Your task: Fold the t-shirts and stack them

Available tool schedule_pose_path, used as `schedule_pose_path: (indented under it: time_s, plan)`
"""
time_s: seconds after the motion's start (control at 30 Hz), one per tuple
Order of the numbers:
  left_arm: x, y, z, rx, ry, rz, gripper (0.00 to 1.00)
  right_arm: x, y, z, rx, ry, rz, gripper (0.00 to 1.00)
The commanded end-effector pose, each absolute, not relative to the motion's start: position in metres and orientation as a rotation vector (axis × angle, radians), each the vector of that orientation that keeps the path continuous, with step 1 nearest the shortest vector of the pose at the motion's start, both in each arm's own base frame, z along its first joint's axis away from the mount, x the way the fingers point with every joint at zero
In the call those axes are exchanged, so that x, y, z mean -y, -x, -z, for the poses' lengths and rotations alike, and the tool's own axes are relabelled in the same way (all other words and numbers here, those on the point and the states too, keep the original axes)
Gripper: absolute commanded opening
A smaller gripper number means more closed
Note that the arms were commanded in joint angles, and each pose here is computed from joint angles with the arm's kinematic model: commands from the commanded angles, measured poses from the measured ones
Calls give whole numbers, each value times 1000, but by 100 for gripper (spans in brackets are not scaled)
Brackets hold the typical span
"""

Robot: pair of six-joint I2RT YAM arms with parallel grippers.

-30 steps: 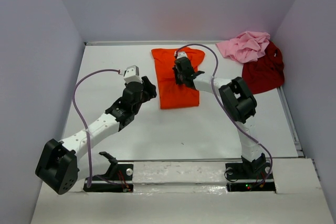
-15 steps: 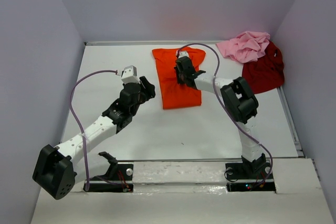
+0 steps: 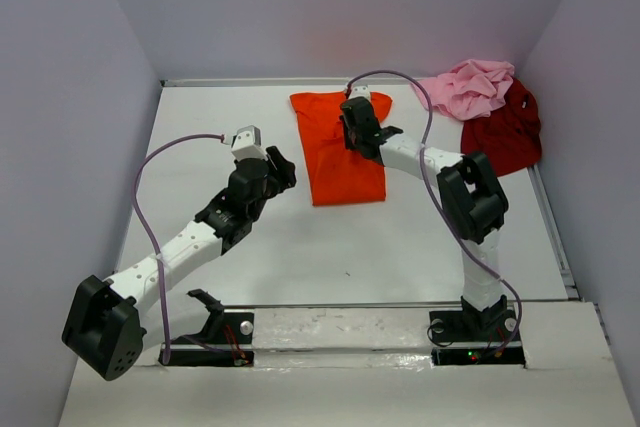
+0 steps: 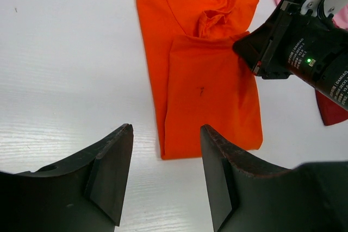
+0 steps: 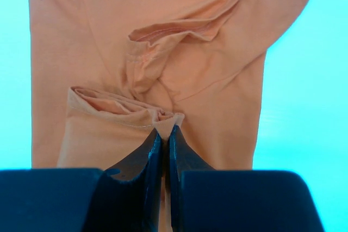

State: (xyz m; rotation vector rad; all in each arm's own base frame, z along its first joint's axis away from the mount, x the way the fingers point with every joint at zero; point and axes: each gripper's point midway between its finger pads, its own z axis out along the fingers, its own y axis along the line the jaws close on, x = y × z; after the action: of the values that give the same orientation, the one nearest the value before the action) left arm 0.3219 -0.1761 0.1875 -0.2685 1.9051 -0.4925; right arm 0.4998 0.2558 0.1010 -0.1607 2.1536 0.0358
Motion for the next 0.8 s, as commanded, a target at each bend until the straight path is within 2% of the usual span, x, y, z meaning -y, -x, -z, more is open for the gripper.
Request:
schedule_pose_path:
  time_s: [0.0,0.33,0.37,0.4,0.43,0.47,0.57,0.77]
  plan:
    - [179,-322,-200,-1866,261,519,61,-236,-501,-126,-2108,96,35,0]
    - [179,-322,-196,-1873,254,515,61,-211,-513,-89,-2178,36,133,0]
    - [179,-322,-197,-1871,254,516,61,-211,-514,-84,-2183,36,139,8]
    - [179,-321,-197,-1872,253,517,61,-212,-513,-72,-2209,49,143,26]
    - [179,-321,-197,-1872,250,518,61,-215,-514,-68,-2218,57,133,49]
    - [179,-321,-197,-1873,249,519,61,-218,-515,-66,-2223,65,116,65]
    - [180,-320,-197,-1872,248,523,61,-219,-519,-63,-2228,81,96,75]
    - [181,-316,-193,-1879,248,532,61,-218,-517,-98,-2168,87,70,79]
